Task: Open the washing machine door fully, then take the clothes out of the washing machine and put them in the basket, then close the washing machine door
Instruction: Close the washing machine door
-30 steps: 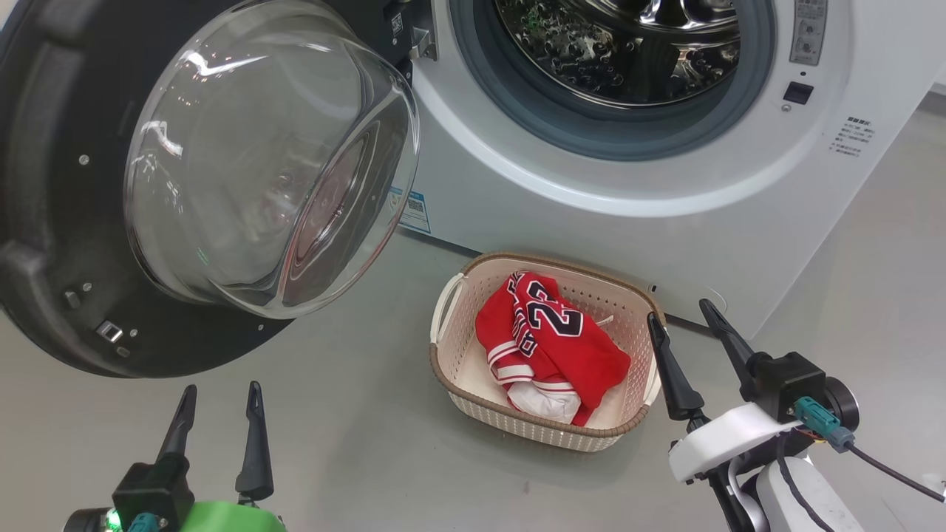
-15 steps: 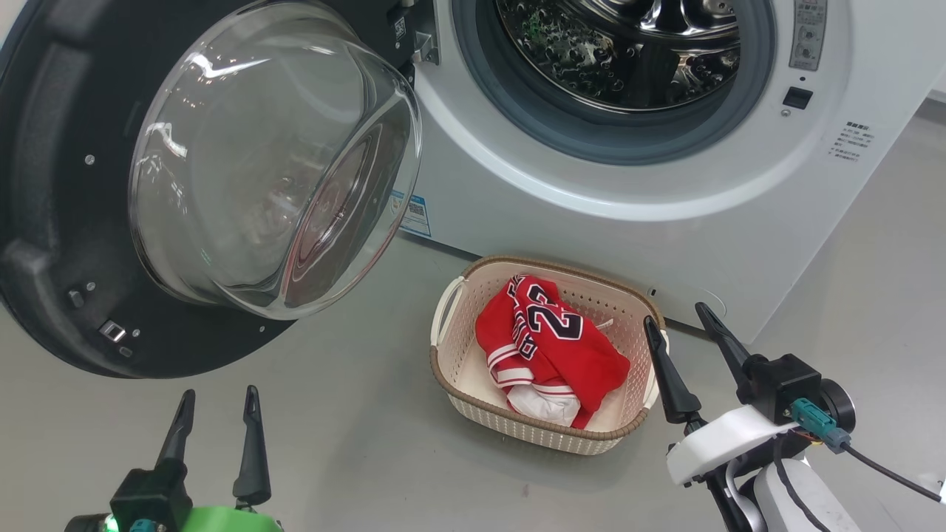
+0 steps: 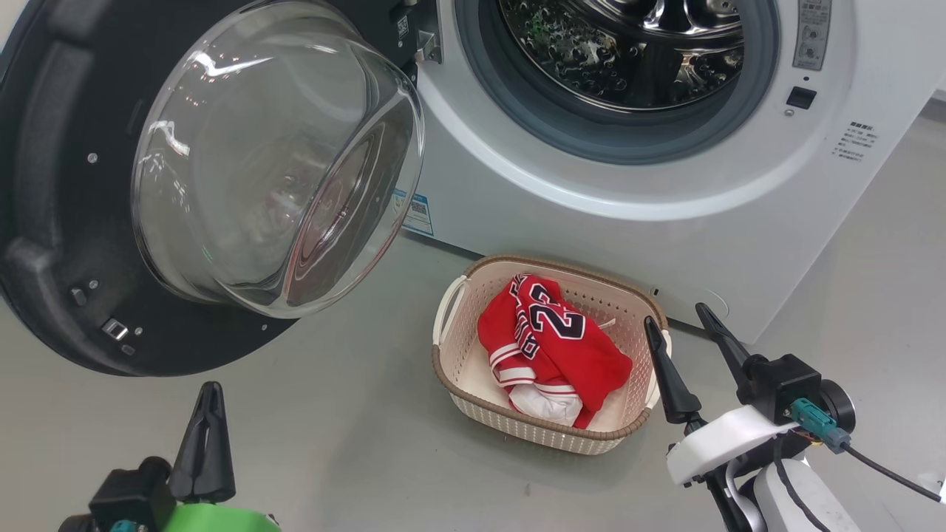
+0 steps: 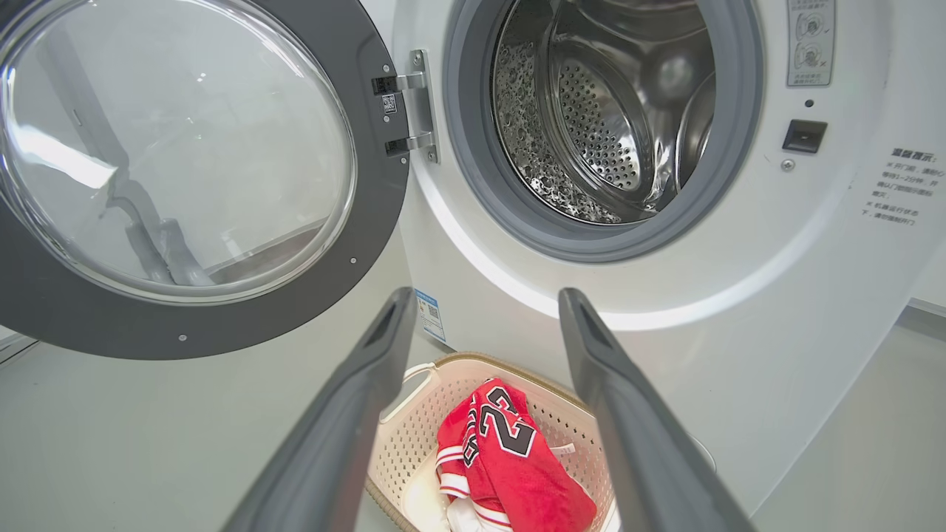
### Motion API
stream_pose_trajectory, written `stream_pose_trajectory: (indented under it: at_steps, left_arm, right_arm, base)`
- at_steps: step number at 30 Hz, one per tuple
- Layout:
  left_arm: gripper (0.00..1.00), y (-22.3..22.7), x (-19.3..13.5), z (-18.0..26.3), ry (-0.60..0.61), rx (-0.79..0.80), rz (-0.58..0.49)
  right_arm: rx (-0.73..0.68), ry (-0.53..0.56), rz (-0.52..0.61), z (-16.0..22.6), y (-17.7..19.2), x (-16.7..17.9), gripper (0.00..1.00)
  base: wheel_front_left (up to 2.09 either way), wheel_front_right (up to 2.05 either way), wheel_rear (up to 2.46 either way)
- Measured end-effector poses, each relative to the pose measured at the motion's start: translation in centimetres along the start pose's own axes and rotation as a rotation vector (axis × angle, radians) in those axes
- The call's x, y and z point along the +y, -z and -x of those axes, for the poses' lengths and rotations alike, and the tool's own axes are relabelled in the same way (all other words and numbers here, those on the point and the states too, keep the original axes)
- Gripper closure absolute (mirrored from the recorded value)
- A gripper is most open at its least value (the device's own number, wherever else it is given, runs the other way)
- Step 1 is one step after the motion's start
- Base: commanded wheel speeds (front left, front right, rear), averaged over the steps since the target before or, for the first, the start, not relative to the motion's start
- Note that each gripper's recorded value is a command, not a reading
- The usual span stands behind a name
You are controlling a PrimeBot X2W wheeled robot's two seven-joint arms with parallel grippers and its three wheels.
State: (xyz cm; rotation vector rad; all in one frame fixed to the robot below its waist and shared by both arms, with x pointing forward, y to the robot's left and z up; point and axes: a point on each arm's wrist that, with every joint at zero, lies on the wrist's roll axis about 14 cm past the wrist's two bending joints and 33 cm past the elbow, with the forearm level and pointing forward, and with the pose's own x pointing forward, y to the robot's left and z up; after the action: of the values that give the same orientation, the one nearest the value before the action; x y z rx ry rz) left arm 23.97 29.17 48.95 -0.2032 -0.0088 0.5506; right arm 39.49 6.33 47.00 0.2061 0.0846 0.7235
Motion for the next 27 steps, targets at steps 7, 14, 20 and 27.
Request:
stream_pose_trajectory:
  at_steps: [7, 14, 20, 27]
  left_arm:
    - [1.0, -1.1, 0.4, -0.1, -0.007, -0.028, 0.223]
    - [1.0, -3.3, 0.9, -0.3, -0.008, -0.096, 0.678]
    - [1.0, -6.0, 1.6, -0.3, 0.03, -0.202, 0.984]
    - [1.0, -9.1, 6.1, 0.1, -0.005, -0.355, 1.271]
  right_arm:
    - [0.0, -0.004, 0.0, -0.1, 0.0, 0.2, 0.0]
    - [-0.002, -0.008, 0.001, -0.1, -0.1, 0.2, 0.0]
    - [-0.003, -0.004, 0.0, -0.1, -0.1, 0.1, 0.0]
    - [-0.003, 0.0, -0.001, -0.1, -0.1, 0.0, 0.0]
  base:
    - [0.0, 0.0, 0.0]
    - [0.0, 0.0, 0.0]
    - [0.0, 0.0, 0.0]
    - [0.0, 0.0, 0.0]
